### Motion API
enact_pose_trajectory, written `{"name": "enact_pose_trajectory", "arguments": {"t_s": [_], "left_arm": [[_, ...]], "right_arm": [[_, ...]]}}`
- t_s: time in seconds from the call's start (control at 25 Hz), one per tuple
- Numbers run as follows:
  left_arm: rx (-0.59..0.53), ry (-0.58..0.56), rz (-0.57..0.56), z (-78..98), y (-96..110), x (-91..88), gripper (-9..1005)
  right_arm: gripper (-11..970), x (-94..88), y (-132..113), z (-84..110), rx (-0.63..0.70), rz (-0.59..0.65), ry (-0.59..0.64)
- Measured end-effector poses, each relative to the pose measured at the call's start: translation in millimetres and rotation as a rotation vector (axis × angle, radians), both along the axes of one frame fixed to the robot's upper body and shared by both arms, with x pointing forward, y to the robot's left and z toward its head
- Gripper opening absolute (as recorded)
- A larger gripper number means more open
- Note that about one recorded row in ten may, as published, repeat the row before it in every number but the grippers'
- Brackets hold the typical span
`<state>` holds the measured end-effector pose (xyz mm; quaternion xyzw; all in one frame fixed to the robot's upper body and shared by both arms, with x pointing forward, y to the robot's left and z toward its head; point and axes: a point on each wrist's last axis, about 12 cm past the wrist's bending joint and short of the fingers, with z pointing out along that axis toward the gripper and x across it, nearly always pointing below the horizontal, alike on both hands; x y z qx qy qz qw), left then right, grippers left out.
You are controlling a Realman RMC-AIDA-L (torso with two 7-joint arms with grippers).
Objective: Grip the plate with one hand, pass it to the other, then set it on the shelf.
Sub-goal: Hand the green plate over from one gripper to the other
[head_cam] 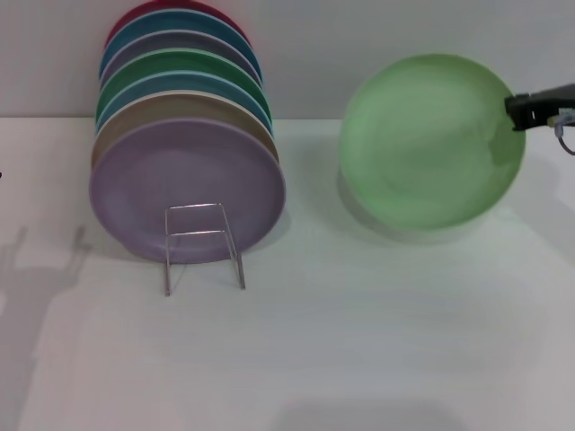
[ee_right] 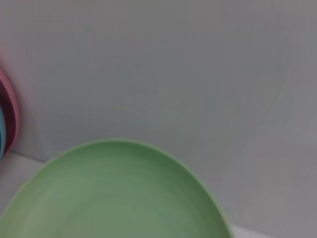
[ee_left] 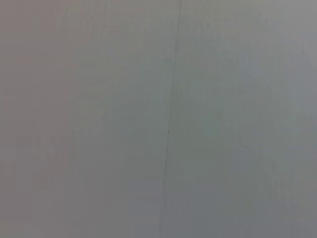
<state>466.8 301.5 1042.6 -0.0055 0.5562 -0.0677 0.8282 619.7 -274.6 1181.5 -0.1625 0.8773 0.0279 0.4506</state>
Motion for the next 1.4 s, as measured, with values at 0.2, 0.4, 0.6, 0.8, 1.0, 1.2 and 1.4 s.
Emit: {"name": "enact_pose_trajectory", "arguments": {"t_s": [0.2,0.4,0.6,0.8,1.0,1.2,1.4], "left_arm": [[0.000,0.000,0.001,-0.1,0,-0.3,801],[0.000,0.002,0.003,-0.6,1,-1.6,801],[0.000,0.002,0.004,-0.7,1,-1.8,801],[0.002,0.001,0.004,-0.5,1,-1.8,801],[0.005,0.000,0.006,-0.5,2,-1.9,801],[0.003,0.009,0.014,-2.4,4,-5.8,801],[0.000,0.006,0.018,-3.1,5,-9.7,801]], "right_arm": [[34,3.5,10,1.1,-0.041,0.020,-0.081],[36,2.6,18,-4.1,-0.076,0.035,-0.148],[38,-2.9,22,-9.8,-0.100,0.032,-0.255],[41,-9.0,21,-16.5,-0.102,0.013,-0.350],[43,-14.8,19,-34.4,-0.101,-0.017,-0.430],[45,-23.3,20,-56.3,-0.103,-0.046,-0.543],[47,-34.5,24,-75.4,-0.052,-0.067,-0.647]]}}
